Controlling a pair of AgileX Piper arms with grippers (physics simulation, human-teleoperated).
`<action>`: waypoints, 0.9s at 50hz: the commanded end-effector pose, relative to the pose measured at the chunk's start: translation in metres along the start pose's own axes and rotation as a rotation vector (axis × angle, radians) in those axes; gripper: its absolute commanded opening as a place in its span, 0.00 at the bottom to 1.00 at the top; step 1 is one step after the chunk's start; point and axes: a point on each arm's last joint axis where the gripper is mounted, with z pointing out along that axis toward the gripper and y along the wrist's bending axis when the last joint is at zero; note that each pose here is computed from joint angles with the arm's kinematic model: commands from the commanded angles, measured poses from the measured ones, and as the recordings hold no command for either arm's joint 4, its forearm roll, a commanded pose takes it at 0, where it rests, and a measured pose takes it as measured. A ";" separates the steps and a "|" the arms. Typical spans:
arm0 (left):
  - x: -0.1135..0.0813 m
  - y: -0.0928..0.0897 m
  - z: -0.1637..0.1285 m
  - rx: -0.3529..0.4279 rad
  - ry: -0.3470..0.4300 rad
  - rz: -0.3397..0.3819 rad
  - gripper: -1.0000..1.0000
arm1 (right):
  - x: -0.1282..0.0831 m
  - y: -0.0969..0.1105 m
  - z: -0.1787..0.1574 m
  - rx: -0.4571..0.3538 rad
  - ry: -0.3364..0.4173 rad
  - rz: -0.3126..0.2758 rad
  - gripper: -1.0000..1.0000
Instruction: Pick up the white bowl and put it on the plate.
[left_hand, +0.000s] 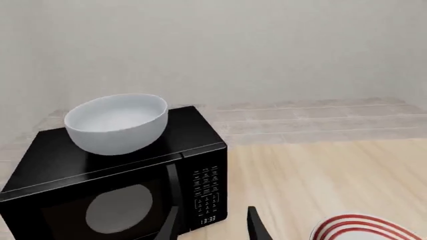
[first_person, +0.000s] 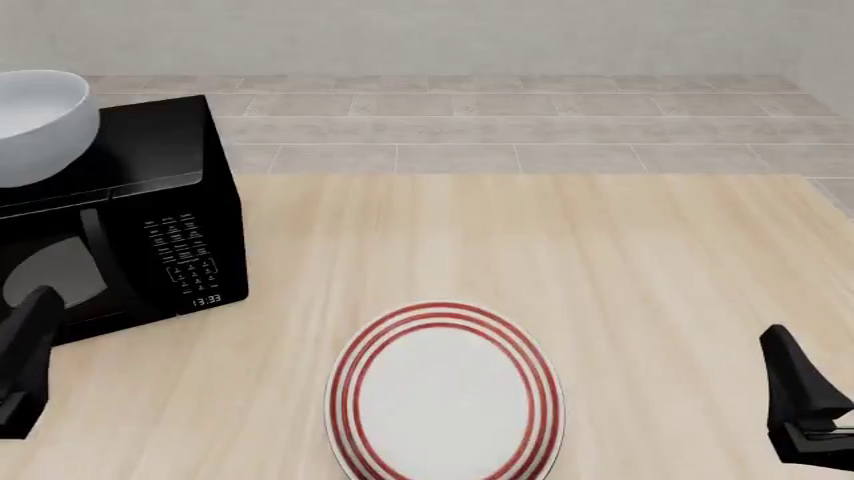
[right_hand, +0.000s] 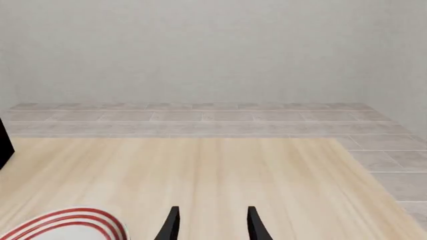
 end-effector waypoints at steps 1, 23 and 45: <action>-0.070 0.003 0.007 -0.014 -0.014 0.078 1.00 | 0.000 0.000 0.000 0.000 0.000 0.000 1.00; -0.136 0.009 0.034 -0.073 0.029 0.399 1.00 | 0.001 0.000 0.001 0.000 0.000 0.000 1.00; -0.222 0.015 0.049 -0.070 0.124 0.661 1.00 | 0.000 0.000 0.000 0.000 0.000 0.000 1.00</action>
